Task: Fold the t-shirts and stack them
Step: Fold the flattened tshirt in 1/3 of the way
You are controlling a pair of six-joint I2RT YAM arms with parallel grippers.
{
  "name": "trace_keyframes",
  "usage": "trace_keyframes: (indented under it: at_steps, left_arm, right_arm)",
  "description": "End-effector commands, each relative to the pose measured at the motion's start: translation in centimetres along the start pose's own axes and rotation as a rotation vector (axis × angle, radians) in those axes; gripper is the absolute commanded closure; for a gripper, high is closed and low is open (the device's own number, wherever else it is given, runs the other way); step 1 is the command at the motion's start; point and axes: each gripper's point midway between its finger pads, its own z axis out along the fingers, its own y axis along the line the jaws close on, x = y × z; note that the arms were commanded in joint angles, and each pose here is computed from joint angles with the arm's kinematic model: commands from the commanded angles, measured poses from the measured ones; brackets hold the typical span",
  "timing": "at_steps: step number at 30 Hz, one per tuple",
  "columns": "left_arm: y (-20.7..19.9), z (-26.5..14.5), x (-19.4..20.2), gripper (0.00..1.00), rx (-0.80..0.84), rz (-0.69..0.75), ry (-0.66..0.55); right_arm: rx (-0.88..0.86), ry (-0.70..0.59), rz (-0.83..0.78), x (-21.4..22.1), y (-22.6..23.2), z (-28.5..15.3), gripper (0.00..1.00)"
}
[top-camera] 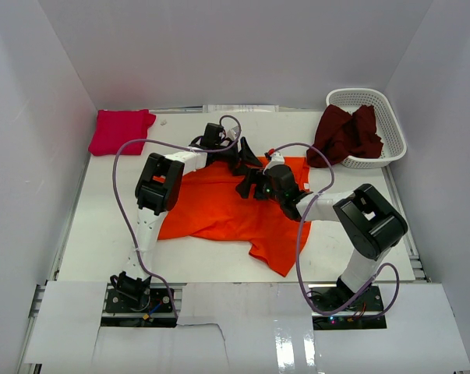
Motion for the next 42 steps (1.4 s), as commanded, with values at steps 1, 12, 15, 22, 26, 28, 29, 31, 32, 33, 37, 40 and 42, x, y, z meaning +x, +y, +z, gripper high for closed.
trace_keyframes:
  at_steps: [1, 12, 15, 22, 26, 28, 29, 31, 32, 33, 37, 40, 42]
  left_arm:
    - [0.0, -0.5, 0.8, 0.27, -0.050, -0.002, 0.001]
    - [-0.4, -0.6, 0.6, 0.27, -0.042, 0.000, -0.001]
    - [-0.4, -0.5, 0.6, 0.27, -0.041, 0.001, -0.001]
    - [-0.7, -0.4, 0.3, 0.27, -0.033, 0.003, -0.002]
    - [-0.7, -0.4, 0.1, 0.27, -0.034, 0.007, -0.005]
    - [-0.9, -0.4, 0.1, 0.27, -0.032, 0.008, -0.006]
    - [-0.9, -0.4, 0.1, 0.27, -0.032, 0.008, -0.006]
    - [-0.9, -0.4, 0.0, 0.27, -0.032, 0.005, -0.007]
    - [-1.0, -0.4, 0.0, 0.27, -0.031, 0.004, -0.008]
    - [-1.0, -0.4, -0.1, 0.27, -0.031, 0.002, -0.010]
    - [-1.2, -0.4, -0.1, 0.27, -0.028, 0.000, -0.011]
    - [-1.2, -0.5, -0.2, 0.27, -0.029, -0.002, -0.012]
    - [-1.4, -0.5, -0.2, 0.27, -0.029, 0.000, -0.012]
  right_arm:
    - [-0.056, -0.086, -0.020, -2.6, 1.4, -0.2, 0.15]
    - [-0.039, -0.056, 0.052, -3.1, 0.1, -1.6, 0.14]
    - [0.067, -0.063, -0.006, -3.5, -1.8, -3.2, 0.14]
    - [0.197, -0.056, -0.040, -3.1, -4.3, -5.4, 0.12]
    - [0.156, -0.047, -0.020, -3.2, -3.3, -5.2, 0.12]
    - [0.133, -0.038, -0.002, -3.2, -2.7, -5.1, 0.12]
    - [0.123, -0.033, 0.006, -3.1, -2.5, -5.0, 0.12]
    - [0.114, -0.034, 0.013, -3.1, -2.3, -4.8, 0.12]
    - [0.112, -0.031, 0.021, -2.9, -2.3, -4.7, 0.12]
    - [0.108, -0.027, 0.020, -2.7, -2.2, -4.6, 0.12]
    - [0.119, -0.056, 0.023, -2.0, -2.3, -4.0, 0.12]
    - [0.128, -0.092, 0.003, -1.6, -2.4, -3.4, 0.12]
    - [0.120, -0.111, -0.009, -1.1, -2.1, -2.9, 0.12]
